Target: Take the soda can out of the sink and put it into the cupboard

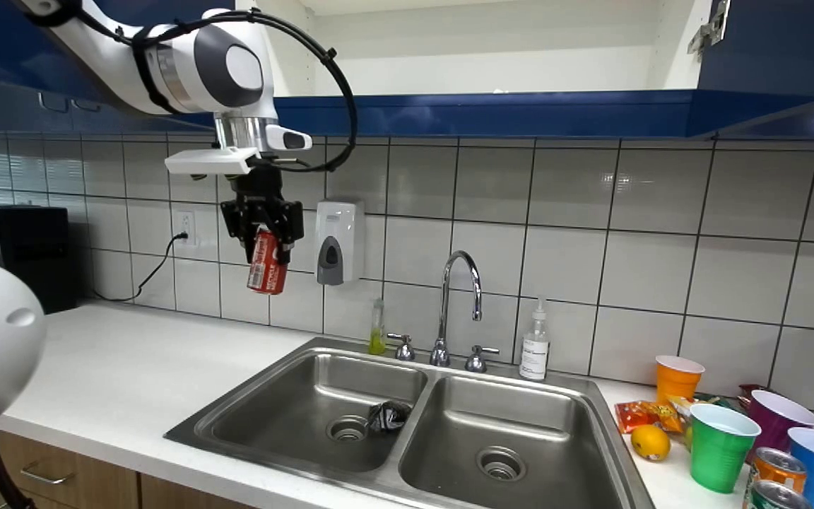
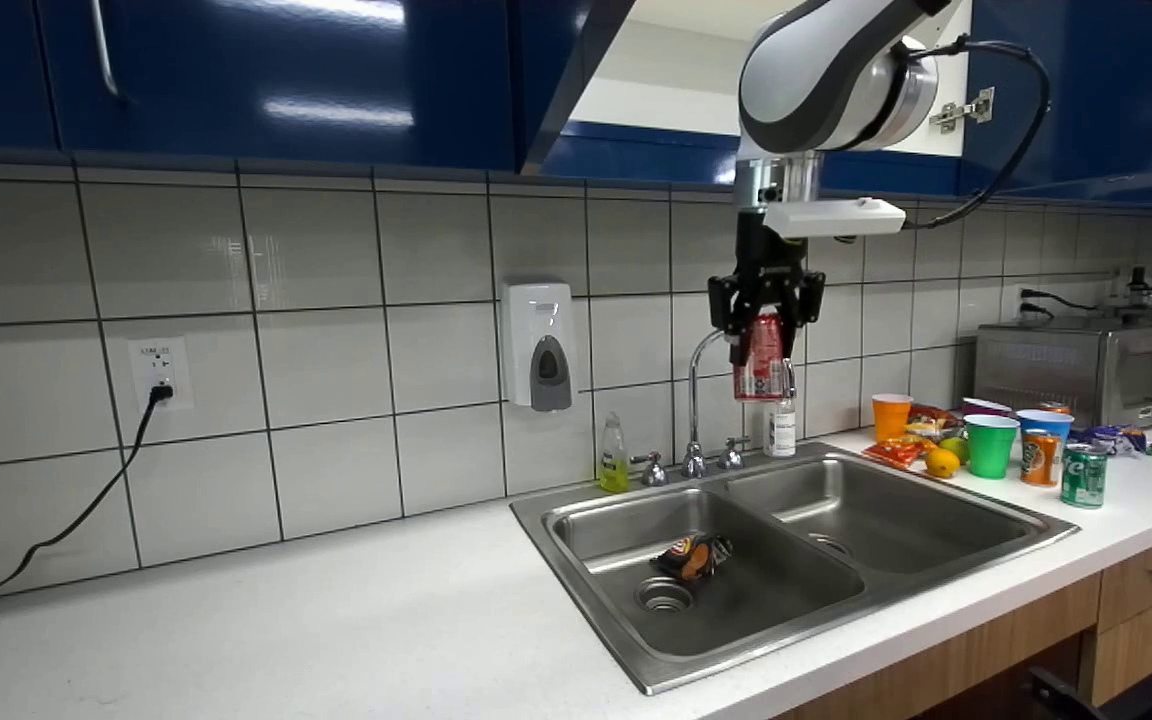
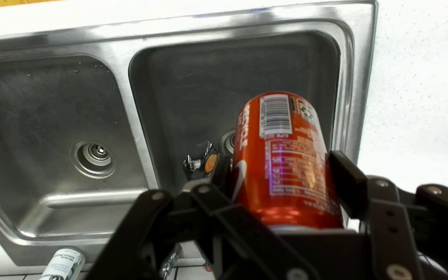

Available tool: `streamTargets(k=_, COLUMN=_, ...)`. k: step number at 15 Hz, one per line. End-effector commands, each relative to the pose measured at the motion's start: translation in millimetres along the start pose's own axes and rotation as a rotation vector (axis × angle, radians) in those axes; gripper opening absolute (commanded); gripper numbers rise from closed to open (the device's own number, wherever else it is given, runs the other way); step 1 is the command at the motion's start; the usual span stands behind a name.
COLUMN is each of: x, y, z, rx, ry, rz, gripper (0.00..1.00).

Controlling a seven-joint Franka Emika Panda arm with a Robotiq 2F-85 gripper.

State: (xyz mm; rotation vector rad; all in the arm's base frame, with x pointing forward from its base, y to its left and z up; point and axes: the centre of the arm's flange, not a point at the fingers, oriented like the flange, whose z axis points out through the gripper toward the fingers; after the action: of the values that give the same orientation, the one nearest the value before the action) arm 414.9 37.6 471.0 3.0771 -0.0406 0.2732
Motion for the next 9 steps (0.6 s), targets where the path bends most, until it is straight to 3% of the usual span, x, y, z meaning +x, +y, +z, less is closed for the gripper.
streamTargets(k=1, x=5.5, y=1.8, z=-31.6, rx=-0.017, ry=0.018, rz=0.021, gripper=0.4)
streamTargets(k=9, x=16.7, y=0.3, z=-62.2, rx=-0.019, ry=0.037, rz=0.018, gripper=0.4)
